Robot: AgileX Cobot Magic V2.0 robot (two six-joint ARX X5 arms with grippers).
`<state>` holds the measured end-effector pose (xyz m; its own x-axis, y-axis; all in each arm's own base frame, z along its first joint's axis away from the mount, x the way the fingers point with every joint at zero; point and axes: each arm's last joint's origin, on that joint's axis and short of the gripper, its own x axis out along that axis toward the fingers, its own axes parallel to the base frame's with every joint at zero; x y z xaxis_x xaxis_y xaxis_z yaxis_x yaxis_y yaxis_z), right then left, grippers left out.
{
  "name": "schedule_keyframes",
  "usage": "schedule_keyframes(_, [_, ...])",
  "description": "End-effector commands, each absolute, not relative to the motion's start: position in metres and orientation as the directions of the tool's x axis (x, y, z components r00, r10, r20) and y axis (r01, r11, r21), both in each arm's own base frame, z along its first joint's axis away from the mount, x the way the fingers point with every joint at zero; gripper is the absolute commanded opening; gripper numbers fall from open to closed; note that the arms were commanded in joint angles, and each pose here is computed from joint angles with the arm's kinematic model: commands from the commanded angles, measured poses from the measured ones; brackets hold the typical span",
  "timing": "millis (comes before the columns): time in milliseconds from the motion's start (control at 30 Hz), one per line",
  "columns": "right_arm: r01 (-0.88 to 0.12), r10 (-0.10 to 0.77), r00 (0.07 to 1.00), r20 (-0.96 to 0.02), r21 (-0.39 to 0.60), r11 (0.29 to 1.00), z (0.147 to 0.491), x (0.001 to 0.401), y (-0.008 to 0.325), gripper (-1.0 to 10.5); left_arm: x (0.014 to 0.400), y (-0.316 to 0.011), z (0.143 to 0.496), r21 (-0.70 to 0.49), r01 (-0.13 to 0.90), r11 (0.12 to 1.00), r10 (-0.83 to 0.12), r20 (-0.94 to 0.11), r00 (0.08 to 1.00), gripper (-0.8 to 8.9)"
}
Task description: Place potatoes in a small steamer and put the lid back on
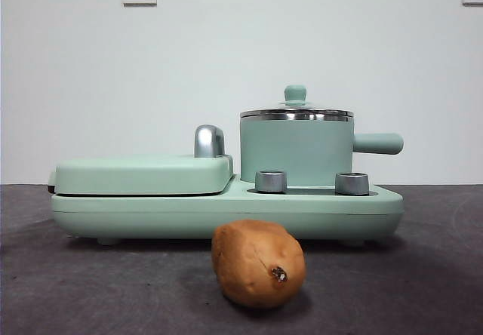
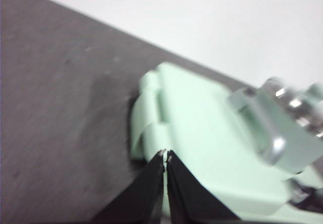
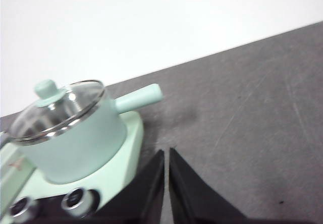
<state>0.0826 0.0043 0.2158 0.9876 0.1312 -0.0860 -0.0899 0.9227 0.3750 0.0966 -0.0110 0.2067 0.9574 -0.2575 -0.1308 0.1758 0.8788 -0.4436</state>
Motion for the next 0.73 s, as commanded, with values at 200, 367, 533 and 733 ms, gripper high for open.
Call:
schedule_keyframes(200, [-0.239,0.326,0.933,-0.152,0.416,0.877,0.269,0.083,0.011,0.1,0.112,-0.018,0.274,-0.402,0.24,0.883,-0.336,-0.188,0.923,0.09])
schedule_keyframes(367, [-0.349,0.454,0.868,-0.201,0.405,0.845,0.297,0.091,0.015,0.1,0.132,-0.025,0.306,-0.352,0.35,0.868,-0.453,-0.273,0.849,0.09])
schedule_keyframes(533, [-0.477,0.583,0.777,-0.24,0.381,0.792,0.32,0.101,0.02,0.1,0.154,-0.036,0.325,-0.351,0.512,0.784,-0.616,-0.338,0.712,0.09])
schedule_keyframes(733, [-0.557,0.666,0.703,-0.25,0.388,0.734,0.327,0.111,0.023,0.1,0.17,-0.044,0.33,-0.339,0.596,0.728,-0.686,-0.358,0.634,0.1])
